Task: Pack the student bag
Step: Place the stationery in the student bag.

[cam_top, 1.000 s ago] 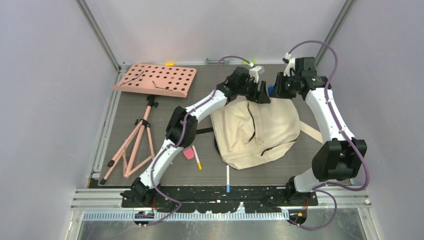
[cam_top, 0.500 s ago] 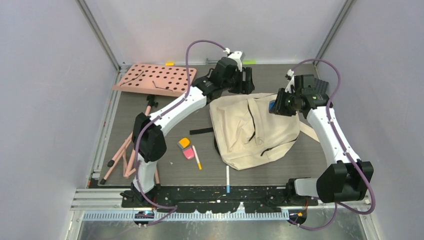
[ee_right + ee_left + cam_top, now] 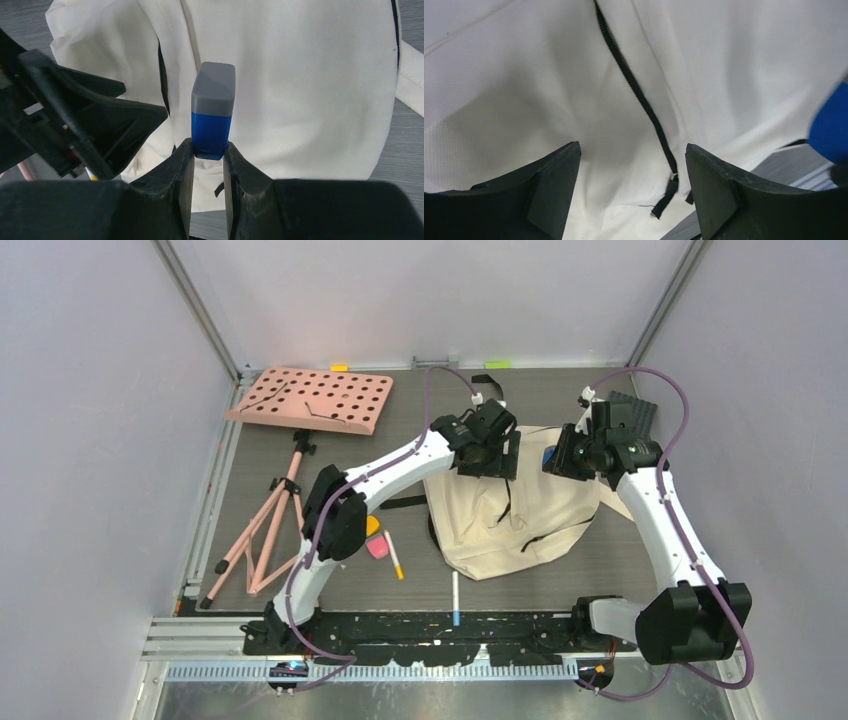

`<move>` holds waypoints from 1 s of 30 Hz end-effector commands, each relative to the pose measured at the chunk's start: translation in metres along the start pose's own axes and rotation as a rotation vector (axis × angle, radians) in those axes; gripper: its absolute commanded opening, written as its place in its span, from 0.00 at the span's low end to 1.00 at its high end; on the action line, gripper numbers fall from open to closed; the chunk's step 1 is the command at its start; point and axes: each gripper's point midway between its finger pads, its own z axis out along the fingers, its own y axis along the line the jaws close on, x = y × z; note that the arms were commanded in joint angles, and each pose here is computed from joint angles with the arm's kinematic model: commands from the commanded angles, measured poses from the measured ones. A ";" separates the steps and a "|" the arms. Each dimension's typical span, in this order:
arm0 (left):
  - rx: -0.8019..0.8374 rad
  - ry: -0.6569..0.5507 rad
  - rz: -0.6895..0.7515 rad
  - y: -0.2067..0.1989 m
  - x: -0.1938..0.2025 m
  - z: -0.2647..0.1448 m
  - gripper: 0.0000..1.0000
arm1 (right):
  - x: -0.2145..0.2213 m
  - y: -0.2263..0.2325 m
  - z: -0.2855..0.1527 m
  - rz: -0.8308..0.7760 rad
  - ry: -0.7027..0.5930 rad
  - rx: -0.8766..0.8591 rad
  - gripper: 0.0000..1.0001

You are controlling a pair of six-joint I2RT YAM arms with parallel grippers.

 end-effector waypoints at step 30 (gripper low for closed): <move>-0.261 0.246 0.455 0.062 0.067 0.028 0.34 | -0.006 0.024 0.011 -0.023 -0.041 -0.147 0.01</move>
